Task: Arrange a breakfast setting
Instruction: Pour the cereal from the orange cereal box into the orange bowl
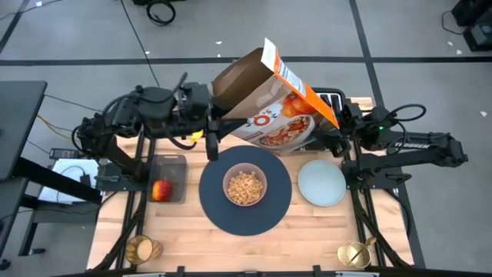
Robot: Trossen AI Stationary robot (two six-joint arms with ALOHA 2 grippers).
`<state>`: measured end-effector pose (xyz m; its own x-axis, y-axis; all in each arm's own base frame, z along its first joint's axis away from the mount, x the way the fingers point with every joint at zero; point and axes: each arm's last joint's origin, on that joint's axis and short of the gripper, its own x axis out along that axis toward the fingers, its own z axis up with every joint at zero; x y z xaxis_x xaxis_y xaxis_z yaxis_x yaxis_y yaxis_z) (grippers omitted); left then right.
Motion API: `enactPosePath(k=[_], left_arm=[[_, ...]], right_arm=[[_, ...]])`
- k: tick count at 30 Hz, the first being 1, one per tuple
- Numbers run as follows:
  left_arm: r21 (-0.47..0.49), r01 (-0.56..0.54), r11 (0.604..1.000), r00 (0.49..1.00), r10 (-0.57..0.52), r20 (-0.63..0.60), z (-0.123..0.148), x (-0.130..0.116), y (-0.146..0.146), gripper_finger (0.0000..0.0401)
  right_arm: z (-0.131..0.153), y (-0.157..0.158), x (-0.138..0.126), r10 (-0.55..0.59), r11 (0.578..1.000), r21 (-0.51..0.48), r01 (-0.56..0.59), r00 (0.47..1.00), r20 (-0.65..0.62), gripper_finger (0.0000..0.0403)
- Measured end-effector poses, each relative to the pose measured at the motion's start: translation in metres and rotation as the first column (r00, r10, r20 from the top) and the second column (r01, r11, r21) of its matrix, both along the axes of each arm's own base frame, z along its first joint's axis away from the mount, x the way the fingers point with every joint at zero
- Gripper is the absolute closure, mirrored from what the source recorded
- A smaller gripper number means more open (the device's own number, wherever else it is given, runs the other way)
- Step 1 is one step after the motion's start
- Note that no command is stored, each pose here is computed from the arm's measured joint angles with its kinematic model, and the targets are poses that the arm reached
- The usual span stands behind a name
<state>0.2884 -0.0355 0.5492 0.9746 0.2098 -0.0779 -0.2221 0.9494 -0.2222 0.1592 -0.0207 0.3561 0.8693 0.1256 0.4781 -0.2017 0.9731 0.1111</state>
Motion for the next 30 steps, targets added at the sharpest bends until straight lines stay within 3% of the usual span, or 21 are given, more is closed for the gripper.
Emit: enactPosePath(k=[3,5,8,17,25,30], left_arm=[[0.005,-0.001,1.000,0.999,0.001,-0.038,-0.004,0.001,0.000,0.0363],[0.005,-0.001,1.000,0.999,0.002,-0.049,-0.005,0.000,0.000,0.0388],[0.013,-0.005,1.000,0.999,0.006,-0.052,-0.005,0.000,0.000,0.0393],[0.031,-0.062,0.998,0.988,0.065,-0.140,-0.010,-0.011,0.010,0.0398],[0.028,-0.118,0.993,0.965,0.121,-0.232,-0.011,-0.036,0.026,0.0399],[0.029,-0.200,0.979,0.904,0.196,-0.380,-0.025,-0.047,0.041,0.0400]], right_arm=[[-0.002,-0.001,0.002,-0.002,1.000,0.002,0.002,1.000,-0.010,0.0114],[-0.002,-0.001,0.004,-0.004,1.000,0.006,0.004,1.000,-0.012,0.0114],[-0.003,-0.001,0.006,-0.008,1.000,0.013,0.008,1.000,-0.018,0.0108],[-0.002,-0.002,0.004,-0.039,0.999,0.037,0.039,0.999,-0.010,0.0038],[-0.001,-0.002,0.002,-0.062,0.997,0.038,0.062,0.998,-0.008,0.0035],[0.000,-0.003,0.001,-0.094,0.994,0.052,0.094,0.996,-0.003,0.0036]])
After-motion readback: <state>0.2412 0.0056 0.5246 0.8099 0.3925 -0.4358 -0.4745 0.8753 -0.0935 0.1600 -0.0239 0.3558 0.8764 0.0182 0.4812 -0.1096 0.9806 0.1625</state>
